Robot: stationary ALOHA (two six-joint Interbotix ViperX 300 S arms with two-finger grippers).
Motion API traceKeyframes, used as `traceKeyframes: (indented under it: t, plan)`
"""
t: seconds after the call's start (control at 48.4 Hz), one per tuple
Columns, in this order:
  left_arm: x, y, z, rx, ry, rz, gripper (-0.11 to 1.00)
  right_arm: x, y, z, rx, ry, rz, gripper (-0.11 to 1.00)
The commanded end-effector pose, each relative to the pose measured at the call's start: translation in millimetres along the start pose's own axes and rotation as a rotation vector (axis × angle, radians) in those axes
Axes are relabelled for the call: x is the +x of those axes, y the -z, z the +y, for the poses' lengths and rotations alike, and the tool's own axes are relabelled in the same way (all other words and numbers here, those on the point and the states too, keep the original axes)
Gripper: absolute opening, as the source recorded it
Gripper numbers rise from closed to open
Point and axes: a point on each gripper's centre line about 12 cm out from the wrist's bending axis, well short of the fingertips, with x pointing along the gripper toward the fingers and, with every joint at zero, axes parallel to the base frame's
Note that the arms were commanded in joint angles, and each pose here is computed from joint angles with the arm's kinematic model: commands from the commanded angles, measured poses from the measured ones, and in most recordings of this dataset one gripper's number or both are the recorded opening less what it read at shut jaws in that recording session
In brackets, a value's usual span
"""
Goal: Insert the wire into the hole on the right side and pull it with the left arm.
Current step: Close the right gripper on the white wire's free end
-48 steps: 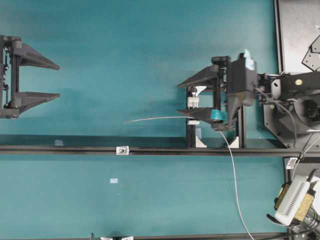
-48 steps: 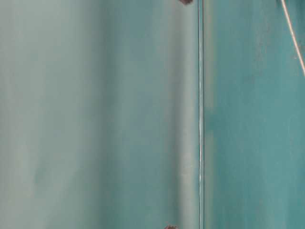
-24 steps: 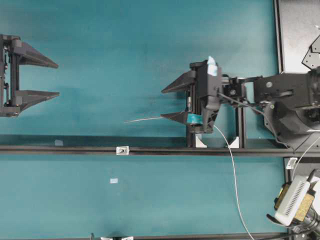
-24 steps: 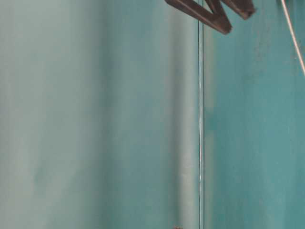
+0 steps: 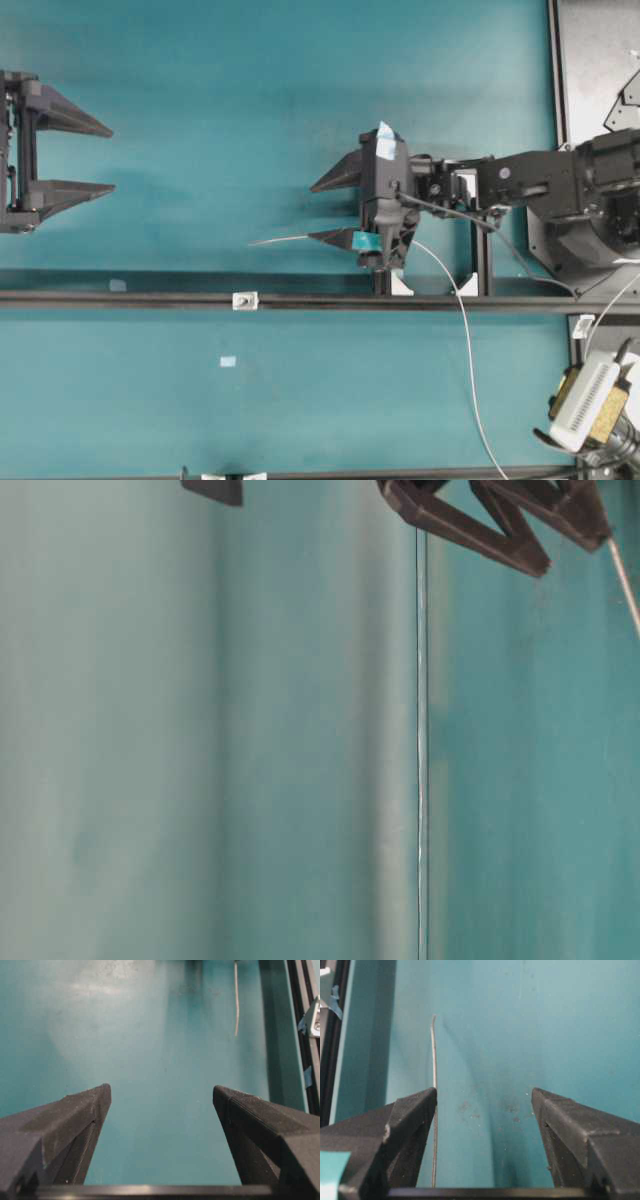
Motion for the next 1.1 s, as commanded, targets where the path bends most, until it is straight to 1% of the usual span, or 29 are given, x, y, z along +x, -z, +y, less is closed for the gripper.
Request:
traceKeyframes:
  t: [0.0, 0.289, 0.661, 1.074]
  plan:
    - [0, -4, 1, -0.005, -0.006, -0.014, 0.51, 5, -9, 4, -0.003, -0.009, -0.021, 0.74]
    - [-1, 0, 3, -0.007, -0.01, -0.002, 0.51, 15, -6, 4, -0.005, -0.007, -0.005, 0.74]
    - [-1, 0, 3, -0.007, -0.01, -0.004, 0.51, 19, -11, 5, -0.007, -0.011, -0.023, 0.73]
    - [-1, 0, 3, -0.007, -0.01, -0.002, 0.51, 34, -15, 6, -0.01, -0.011, -0.024, 0.73]
